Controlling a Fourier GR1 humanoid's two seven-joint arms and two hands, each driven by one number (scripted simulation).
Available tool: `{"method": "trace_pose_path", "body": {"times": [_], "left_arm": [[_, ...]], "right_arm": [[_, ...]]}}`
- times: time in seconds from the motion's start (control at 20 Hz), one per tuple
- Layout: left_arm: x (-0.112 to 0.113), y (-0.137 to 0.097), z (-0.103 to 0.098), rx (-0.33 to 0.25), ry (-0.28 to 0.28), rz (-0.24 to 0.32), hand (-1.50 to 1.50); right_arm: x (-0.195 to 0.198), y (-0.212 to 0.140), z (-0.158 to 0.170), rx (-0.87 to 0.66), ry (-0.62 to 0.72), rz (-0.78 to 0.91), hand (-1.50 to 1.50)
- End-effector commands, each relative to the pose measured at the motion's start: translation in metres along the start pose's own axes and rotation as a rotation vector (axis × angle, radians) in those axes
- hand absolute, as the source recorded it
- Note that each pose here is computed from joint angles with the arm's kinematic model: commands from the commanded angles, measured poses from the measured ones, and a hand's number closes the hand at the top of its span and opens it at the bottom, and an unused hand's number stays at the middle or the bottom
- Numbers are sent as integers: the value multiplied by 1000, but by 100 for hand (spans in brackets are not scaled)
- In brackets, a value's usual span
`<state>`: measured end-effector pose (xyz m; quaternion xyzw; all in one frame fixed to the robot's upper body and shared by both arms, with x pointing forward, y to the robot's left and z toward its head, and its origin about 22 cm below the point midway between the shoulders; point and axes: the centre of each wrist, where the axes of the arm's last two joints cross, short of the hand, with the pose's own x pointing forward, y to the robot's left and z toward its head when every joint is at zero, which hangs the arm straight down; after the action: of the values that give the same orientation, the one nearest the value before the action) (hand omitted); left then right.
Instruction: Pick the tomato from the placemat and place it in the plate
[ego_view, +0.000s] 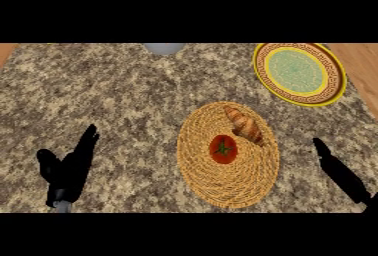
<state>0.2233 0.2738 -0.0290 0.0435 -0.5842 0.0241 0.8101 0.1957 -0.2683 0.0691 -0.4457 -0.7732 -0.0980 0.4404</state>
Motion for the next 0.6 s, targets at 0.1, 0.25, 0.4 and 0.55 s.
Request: {"method": "trace_pose_path", "body": {"times": [0.1,0.25,0.4,0.55], "left_arm": [[-6,-23,5,-59,53,22,0],[-15,-23,6,-65,61,15,0],[9,-19,1,-80,37,3,0],[7,-33,-7,-98,45,-22,0]], "right_arm": [[5,-39,65,146,95,201,-150],[11,-49,82,315,178,284,-150],[24,-52,88,385,227,369,-150],[39,-42,77,385,244,455,-150]]}}
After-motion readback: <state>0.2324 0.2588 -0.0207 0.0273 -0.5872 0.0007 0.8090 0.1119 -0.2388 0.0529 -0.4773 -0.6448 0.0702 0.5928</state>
